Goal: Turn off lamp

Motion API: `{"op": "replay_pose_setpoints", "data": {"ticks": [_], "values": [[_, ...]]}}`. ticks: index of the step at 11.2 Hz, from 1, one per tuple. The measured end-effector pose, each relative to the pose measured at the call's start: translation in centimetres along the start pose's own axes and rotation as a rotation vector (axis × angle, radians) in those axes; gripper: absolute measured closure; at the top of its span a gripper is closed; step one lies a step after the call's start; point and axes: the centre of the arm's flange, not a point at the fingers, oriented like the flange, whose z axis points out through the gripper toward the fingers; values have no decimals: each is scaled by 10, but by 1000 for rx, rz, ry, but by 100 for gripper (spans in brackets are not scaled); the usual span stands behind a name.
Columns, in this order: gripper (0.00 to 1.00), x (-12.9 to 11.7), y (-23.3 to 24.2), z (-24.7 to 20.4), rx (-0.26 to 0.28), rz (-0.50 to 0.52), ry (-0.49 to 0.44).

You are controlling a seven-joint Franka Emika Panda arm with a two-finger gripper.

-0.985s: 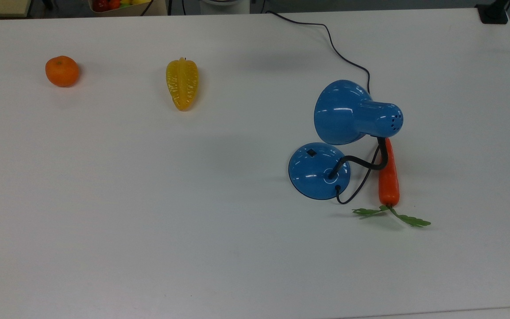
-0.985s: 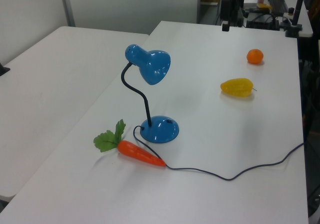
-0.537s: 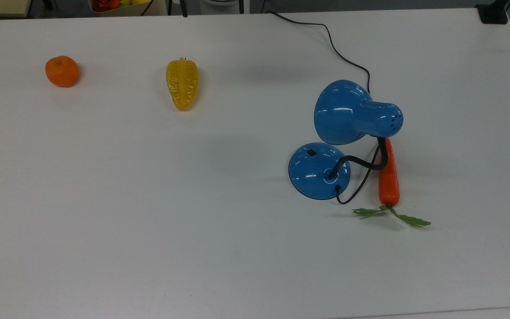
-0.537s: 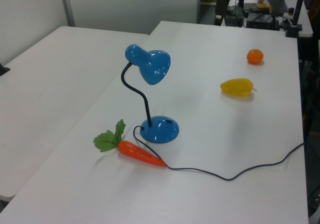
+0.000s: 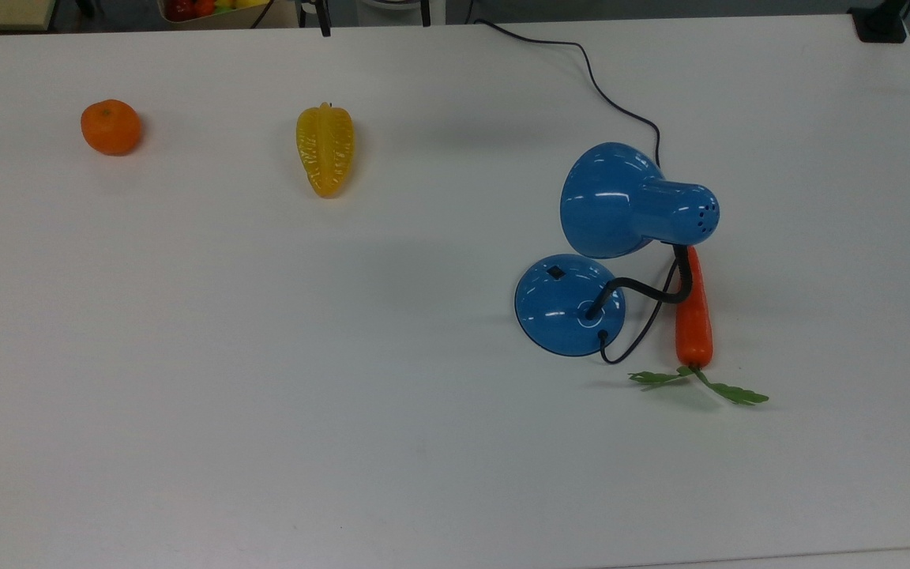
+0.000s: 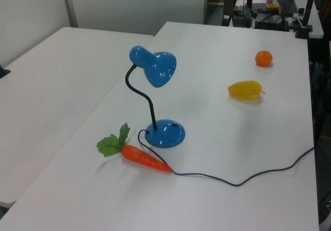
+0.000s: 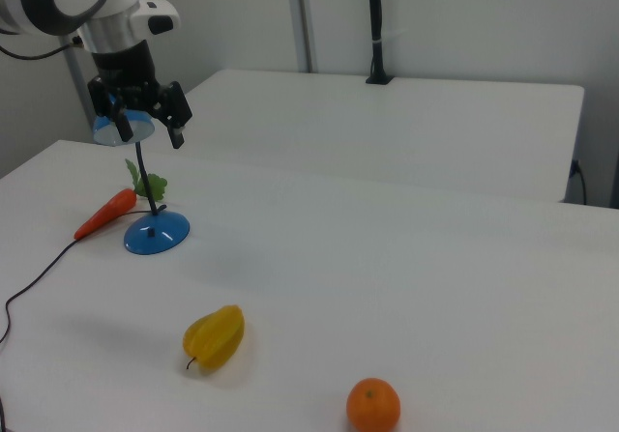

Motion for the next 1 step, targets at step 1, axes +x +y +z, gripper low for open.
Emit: {"op": "replay_pose_setpoints", "data": {"ticks": [1], "values": [[0,0,0,0,0,-1,0]]}}
